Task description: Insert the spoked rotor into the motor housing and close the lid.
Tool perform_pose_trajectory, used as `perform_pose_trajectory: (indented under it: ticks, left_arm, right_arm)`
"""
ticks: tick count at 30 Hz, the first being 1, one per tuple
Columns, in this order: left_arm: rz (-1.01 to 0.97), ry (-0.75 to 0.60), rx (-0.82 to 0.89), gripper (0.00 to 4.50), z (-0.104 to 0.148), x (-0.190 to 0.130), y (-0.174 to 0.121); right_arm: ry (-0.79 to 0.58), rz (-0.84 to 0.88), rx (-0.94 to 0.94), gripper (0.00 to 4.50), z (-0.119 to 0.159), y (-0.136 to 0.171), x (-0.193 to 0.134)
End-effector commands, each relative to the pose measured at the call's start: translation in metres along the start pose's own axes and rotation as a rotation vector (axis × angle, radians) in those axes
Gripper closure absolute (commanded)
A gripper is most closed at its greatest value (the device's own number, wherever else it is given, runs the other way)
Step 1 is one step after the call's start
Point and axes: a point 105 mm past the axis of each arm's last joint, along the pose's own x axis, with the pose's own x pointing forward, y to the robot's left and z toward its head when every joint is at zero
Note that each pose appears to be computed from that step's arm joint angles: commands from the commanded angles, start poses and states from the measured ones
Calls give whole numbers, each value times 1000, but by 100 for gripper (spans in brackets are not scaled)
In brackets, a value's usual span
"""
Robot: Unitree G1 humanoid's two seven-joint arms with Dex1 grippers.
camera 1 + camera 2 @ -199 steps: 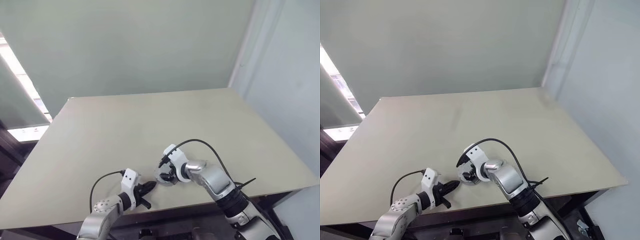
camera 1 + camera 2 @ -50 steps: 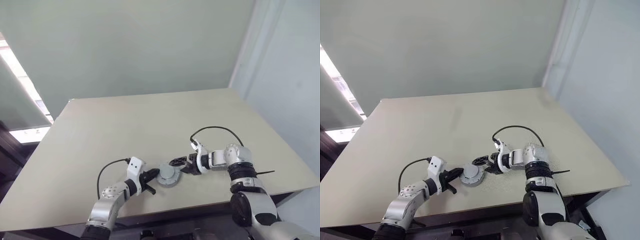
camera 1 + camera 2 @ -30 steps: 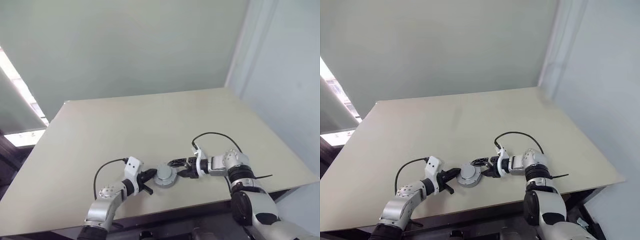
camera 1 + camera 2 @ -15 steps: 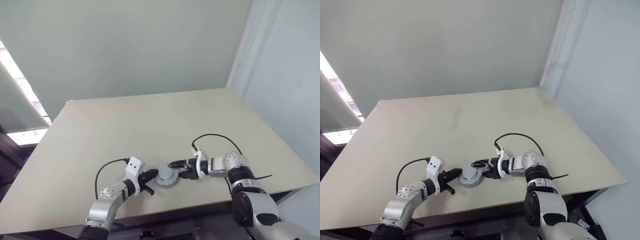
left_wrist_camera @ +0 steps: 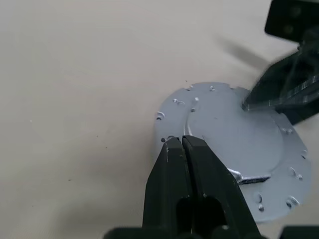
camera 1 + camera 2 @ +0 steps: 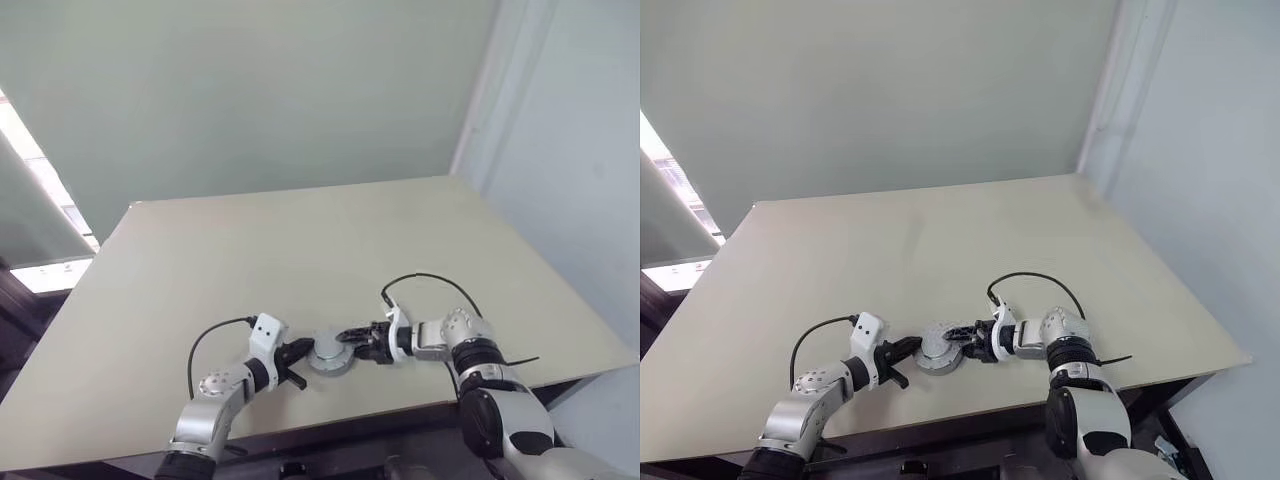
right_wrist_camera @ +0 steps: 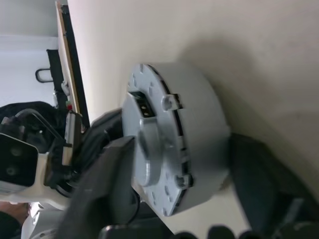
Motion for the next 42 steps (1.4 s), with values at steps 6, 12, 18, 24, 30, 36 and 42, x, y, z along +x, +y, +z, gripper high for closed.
perform_pose_trajectory:
  ticks: [6, 12, 18, 24, 30, 36, 42]
  left_arm:
    - [-29, 7, 1, 450, -1, 5, -7]
    - [-29, -1, -3, 450, 0, 6, -8]
    - [-23, 33, -20, 450, -2, 4, -5]
    - [-7, 34, -80, 274, 1, -3, 2]
    - [124, -61, -204, 67, 15, -18, 33]
    - [148, -161, -520, 0, 24, -34, 46]
    - [95, -286, -804, 0, 33, -43, 43]
  right_arm:
    - [34, 37, -2, 321, -6, 11, 7]
    - [43, 25, -2, 321, -9, 8, 8]
    - [43, 17, 0, 321, -10, 6, 8]
    - [41, 11, 1, 321, -11, 5, 9]
    - [37, 15, 11, 321, -12, 4, 9]
    - [23, 58, 45, 321, -13, 6, 10]
    - [-27, 196, 108, 321, -9, 24, 11]
